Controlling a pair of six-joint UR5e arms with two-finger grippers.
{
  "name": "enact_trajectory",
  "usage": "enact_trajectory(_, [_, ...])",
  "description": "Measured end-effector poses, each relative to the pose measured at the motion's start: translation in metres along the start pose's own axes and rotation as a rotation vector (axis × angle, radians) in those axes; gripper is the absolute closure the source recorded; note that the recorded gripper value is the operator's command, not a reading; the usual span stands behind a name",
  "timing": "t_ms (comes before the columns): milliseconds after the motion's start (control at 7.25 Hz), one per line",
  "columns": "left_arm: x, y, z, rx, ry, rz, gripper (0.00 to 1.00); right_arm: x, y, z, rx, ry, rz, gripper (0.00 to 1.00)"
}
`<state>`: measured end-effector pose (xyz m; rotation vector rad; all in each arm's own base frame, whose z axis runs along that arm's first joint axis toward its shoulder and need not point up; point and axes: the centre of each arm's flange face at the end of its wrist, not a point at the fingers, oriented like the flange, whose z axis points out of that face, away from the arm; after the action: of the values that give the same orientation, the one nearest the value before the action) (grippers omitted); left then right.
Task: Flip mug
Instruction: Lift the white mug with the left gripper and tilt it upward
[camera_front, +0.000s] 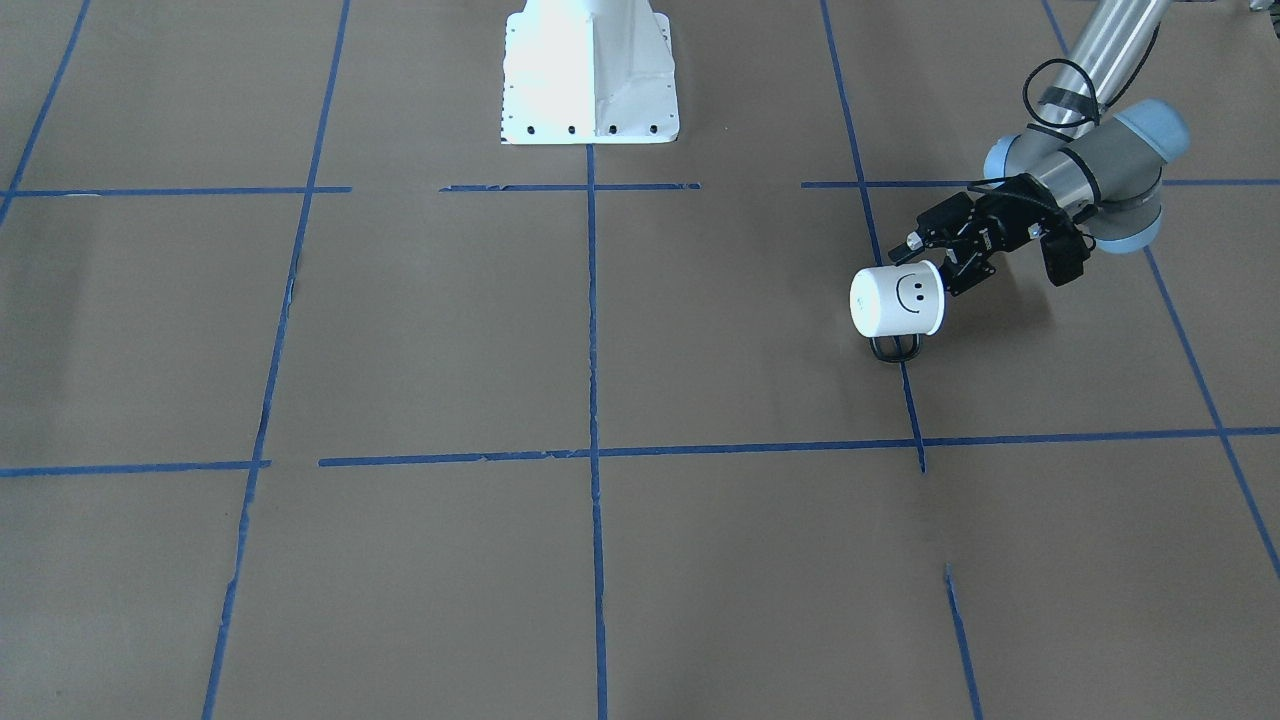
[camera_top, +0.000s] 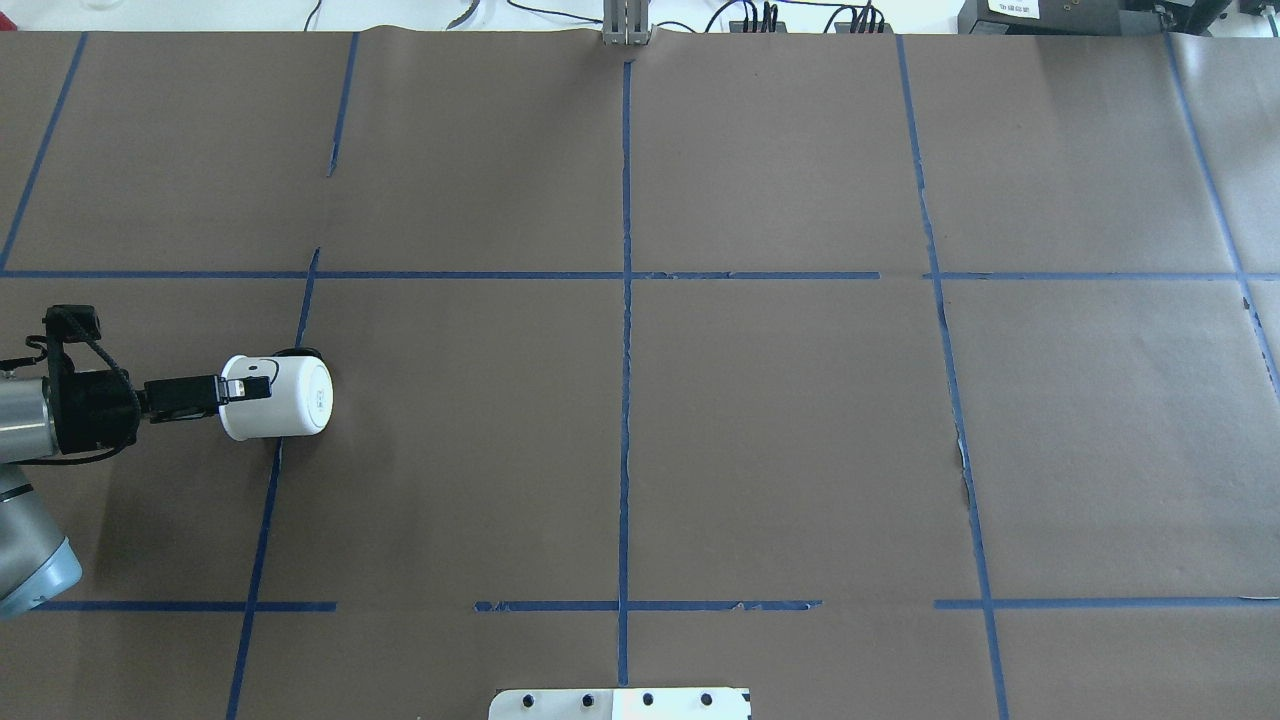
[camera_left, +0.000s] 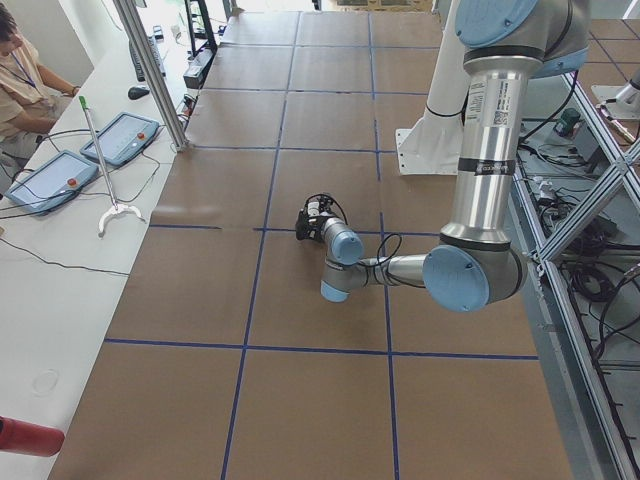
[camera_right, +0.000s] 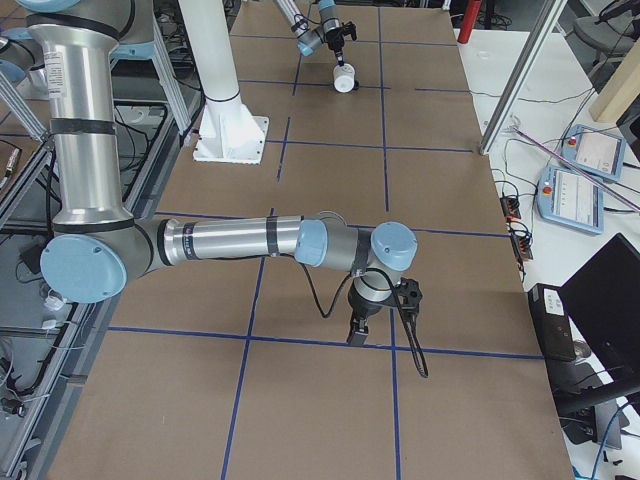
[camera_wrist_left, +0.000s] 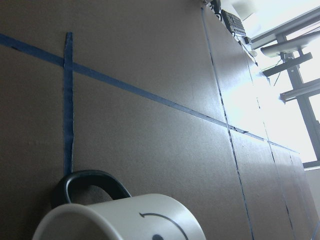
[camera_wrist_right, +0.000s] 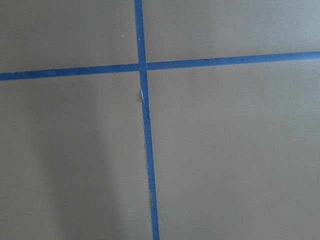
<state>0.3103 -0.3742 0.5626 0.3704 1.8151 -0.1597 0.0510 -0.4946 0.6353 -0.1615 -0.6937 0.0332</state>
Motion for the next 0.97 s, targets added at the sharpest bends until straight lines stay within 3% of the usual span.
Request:
enact_trajectory(414, [0.008,0.006,0.006,-0.073,0.059,-0.1,1.0,0.0,0.0,0.0,0.0,0.0,0.0,0.0])
enact_trajectory(690, [0.025,-0.009,0.019,-0.065,0.097,-0.155,1.0,0.0,0.0,0.0,0.0,0.0,0.0,0.0])
enact_trajectory(966, [0.052,-0.046,0.034,-0.045,0.114,-0.193,1.0,0.0,0.0,0.0,0.0,0.0,0.0,0.0])
